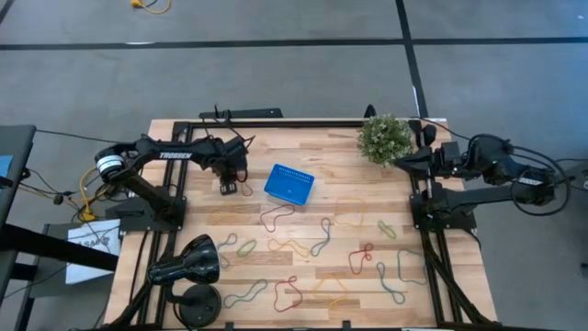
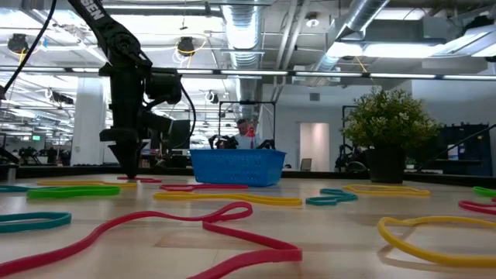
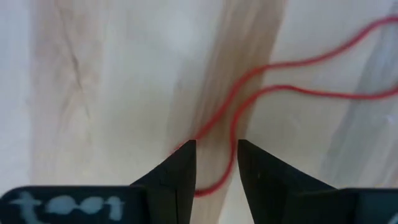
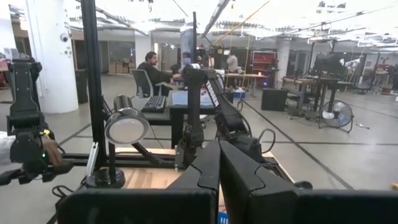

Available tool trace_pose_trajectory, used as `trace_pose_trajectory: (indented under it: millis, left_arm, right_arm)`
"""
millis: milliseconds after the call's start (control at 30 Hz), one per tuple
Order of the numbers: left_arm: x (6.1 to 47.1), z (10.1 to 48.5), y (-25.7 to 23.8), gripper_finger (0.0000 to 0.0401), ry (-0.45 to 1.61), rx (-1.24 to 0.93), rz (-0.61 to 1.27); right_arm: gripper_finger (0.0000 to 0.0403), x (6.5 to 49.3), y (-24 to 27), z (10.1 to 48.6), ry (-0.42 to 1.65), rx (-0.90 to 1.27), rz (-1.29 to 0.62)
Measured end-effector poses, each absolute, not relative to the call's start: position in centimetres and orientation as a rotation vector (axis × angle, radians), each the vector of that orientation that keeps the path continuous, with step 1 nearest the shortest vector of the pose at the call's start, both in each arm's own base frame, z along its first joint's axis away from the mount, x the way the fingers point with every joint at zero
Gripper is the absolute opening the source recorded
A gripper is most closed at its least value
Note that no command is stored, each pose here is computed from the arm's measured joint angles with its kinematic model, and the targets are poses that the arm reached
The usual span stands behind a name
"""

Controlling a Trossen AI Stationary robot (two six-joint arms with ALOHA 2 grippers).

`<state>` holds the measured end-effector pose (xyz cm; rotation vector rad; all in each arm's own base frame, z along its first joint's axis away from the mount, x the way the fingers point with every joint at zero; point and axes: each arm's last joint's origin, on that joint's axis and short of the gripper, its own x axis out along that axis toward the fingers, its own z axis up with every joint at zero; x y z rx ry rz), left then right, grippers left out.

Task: Pick and place items into bin
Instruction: Put the red rubber band into the blue bin

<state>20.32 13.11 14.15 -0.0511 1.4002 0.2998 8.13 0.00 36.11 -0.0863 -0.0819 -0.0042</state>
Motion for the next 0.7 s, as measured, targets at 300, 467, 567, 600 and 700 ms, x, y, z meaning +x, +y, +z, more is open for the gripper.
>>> trace_pose_trajectory:
  millis: [300, 467, 567, 600, 700]
  left_arm:
    - [20.4, 14.0, 13.0, 0.0107, 1.385, -0.084, 0.260]
    - [20.5, 13.5, 13.2, 0.0107, 1.405, -0.096, 0.256]
    - [20.5, 13.0, 13.4, 0.0107, 1.422, -0.111, 0.253]
    - [20.5, 12.9, 13.4, 0.0107, 1.425, -0.117, 0.252]
    - [20.5, 12.9, 13.5, 0.0107, 1.421, -0.133, 0.243]
  right_arm:
    - [0.0000, 8.7, 0.0, 36.0, -0.060, -0.086, -0.003]
    - [0.0000, 8.9, 0.0, 35.9, -0.054, -0.086, -0.003]
    - [0.0000, 8.8, 0.0, 36.0, -0.058, -0.086, -0.003]
    - [0.0000, 8.8, 0.0, 36.0, -0.059, -0.086, -0.003]
    - [0.0000, 8.8, 0.0, 36.0, -0.056, -0.086, -0.003]
